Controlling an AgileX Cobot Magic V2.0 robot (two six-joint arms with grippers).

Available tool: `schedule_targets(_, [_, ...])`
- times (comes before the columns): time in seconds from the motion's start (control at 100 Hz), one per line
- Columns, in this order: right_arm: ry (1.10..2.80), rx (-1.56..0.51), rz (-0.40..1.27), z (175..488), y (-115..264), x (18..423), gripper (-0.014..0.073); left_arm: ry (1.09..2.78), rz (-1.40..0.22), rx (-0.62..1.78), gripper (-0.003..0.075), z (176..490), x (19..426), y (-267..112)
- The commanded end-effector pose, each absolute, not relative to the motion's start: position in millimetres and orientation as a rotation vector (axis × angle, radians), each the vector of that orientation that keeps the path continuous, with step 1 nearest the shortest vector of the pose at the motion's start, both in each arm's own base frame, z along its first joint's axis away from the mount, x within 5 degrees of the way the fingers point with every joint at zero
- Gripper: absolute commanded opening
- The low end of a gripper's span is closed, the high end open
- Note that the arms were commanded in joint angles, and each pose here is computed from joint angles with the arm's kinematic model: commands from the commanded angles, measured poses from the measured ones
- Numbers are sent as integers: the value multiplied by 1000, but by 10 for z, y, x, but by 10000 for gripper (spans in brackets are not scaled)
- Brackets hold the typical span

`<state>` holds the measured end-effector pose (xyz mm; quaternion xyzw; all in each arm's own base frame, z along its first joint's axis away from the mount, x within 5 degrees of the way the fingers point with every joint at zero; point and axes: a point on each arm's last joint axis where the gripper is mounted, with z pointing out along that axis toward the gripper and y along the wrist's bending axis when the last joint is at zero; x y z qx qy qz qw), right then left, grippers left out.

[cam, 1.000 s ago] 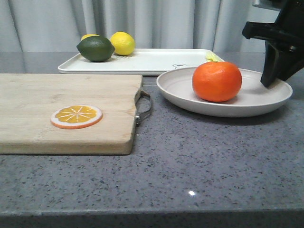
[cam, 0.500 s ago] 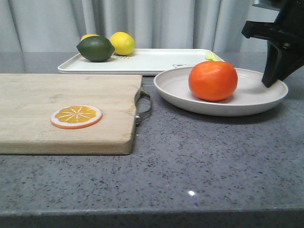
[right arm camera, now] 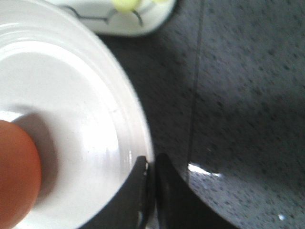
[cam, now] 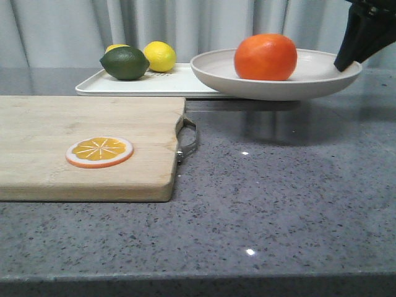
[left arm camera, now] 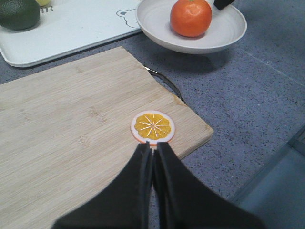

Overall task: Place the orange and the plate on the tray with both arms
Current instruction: 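Lift the plate with the orange and carry it over the tray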

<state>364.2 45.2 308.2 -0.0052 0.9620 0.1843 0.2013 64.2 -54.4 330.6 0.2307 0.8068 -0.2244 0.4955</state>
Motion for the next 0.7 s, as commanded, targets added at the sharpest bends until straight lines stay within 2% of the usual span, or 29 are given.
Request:
schedule_targets(0.0, [2532,-10,565,3424,473,3653,-68,1852,-580,515,-19,3468,658,-552])
schedule_targets(0.28, [2510,-62,592,3466,613,3978,-59,1837,-584,510,-19,3482,662,-554])
schedule_targets(0.69, [2480,-24,643,3464,702,4612,-59,1820,-588,505,-19,3497,666,-556])
